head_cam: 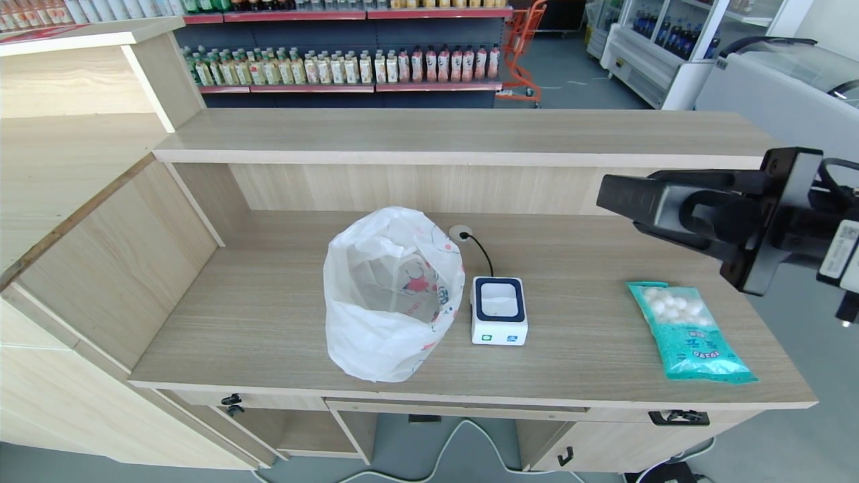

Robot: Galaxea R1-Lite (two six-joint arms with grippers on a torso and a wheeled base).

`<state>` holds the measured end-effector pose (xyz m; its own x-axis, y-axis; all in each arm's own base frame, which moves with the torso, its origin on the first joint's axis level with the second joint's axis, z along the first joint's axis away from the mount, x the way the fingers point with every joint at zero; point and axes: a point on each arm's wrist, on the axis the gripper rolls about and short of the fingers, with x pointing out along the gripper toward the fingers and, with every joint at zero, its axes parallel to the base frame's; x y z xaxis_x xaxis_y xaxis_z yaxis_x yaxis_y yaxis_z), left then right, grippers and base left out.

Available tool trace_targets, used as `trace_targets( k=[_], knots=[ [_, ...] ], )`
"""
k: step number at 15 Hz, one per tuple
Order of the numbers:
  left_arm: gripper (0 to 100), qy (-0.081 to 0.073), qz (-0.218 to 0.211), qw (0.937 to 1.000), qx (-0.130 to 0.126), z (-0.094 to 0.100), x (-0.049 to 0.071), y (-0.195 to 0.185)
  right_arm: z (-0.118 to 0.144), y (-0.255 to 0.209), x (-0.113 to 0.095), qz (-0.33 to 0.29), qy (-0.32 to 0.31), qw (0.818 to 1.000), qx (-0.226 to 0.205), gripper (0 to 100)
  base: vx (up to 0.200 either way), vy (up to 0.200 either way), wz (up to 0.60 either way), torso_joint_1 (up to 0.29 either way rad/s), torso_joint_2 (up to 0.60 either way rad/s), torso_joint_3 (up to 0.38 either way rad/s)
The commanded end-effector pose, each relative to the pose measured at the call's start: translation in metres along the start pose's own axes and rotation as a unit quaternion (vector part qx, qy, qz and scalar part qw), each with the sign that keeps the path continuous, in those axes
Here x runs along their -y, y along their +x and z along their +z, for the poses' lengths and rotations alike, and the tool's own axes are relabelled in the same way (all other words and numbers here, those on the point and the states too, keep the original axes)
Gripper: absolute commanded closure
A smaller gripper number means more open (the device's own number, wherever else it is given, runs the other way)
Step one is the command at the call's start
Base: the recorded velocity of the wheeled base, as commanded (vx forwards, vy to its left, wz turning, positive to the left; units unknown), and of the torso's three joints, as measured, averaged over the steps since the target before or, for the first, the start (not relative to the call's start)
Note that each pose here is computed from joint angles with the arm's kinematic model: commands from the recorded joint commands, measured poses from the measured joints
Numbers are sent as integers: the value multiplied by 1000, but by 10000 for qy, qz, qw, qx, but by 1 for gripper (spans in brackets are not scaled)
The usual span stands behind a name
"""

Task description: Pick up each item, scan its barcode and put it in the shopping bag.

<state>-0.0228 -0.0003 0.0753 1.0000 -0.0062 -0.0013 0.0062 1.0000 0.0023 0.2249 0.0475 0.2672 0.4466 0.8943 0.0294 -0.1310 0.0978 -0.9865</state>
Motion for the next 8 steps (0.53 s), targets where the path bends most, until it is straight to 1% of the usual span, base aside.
trace_targets(
  k=[1,2,3,4,6,7,8],
  knots=[
    [0,4,0,10000,-1,0,0,0,21,-23,5,-90,-1007,9949,68,100,0,0,0,0,0,0],
    [0,-4,0,10000,-1,0,0,0,30,-31,6,-151,-1821,9832,34,100,0,0,0,0,0,0],
    [0,-4,0,10000,-1,0,0,0,38,-36,8,-203,-2175,9758,62,100,0,0,0,0,0,0],
    [0,-4,0,10000,-1,0,0,0,46,-42,4,-214,-2436,9696,88,100,0,0,0,0,0,0],
    [0,-4,0,10000,-1,0,0,0,60,-49,8,-324,-3456,9378,53,100,0,0,0,0,0,0],
    [0,-4,0,10000,-1,0,0,0,68,-52,7,-373,-3928,9188,86,100,0,0,0,0,0,0],
    [0,4,0,10000,-1,0,0,0,74,-57,2,-369,-4209,9063,67,100,0,0,0,0,0,0]
  ],
)
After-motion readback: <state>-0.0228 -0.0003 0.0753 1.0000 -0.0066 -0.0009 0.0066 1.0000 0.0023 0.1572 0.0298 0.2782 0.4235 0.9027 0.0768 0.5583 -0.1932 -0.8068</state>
